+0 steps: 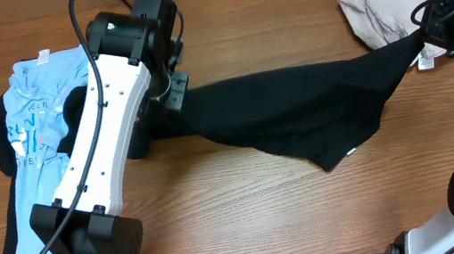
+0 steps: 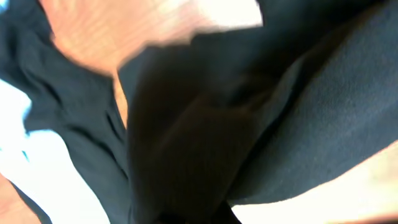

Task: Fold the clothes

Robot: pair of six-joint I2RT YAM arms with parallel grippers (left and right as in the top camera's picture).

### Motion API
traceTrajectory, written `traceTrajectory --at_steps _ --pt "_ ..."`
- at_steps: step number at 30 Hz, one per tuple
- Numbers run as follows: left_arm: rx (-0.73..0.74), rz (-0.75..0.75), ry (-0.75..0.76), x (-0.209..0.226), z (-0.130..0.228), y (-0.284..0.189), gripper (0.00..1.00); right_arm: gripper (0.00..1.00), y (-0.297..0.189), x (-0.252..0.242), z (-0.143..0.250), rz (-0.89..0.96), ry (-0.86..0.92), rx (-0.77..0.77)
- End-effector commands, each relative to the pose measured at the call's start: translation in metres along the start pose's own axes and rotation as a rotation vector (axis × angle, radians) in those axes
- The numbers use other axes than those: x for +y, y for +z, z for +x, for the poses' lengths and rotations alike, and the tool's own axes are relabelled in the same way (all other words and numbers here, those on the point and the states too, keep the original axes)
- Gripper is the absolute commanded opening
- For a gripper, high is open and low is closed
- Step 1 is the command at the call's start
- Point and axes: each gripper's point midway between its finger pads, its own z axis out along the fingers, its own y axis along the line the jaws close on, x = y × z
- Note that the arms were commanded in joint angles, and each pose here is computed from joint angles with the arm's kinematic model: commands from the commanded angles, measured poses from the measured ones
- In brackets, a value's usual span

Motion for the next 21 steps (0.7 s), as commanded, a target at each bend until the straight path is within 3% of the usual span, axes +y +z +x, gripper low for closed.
traceTrajectory --at_steps 1,6,11,15,20,21 --pt "0.108 0.057 -0.043 -0.009 0.023 0.007 0.04 0.04 0.0 -0.002 -0.002 0.01 -0.007 -0.007" --pt "0.283 0.115 -0.042 -0.023 0.058 0.057 0.04 0.04 0.0 -0.002 -0.004 0.009 -0.009 -0.014" --pt "0.34 0.196 0.001 -0.038 0.077 0.105 0.04 0.04 0.0 -0.002 -0.004 0.009 -0.01 -0.015" --pt "0.25 0.201 0.043 -0.037 0.062 0.132 0.04 0.04 0.0 -0.002 -0.004 0.009 -0.009 -0.016" --pt "0.004 0.12 0.04 -0.022 0.006 0.155 0.05 0.04 0.0 -0.002 -0.004 0.009 -0.01 -0.015" --pt "-0.04 0.099 0.036 -0.018 -0.004 0.157 0.15 0.04 0.0 -0.002 -0.004 0.009 -0.009 -0.015"
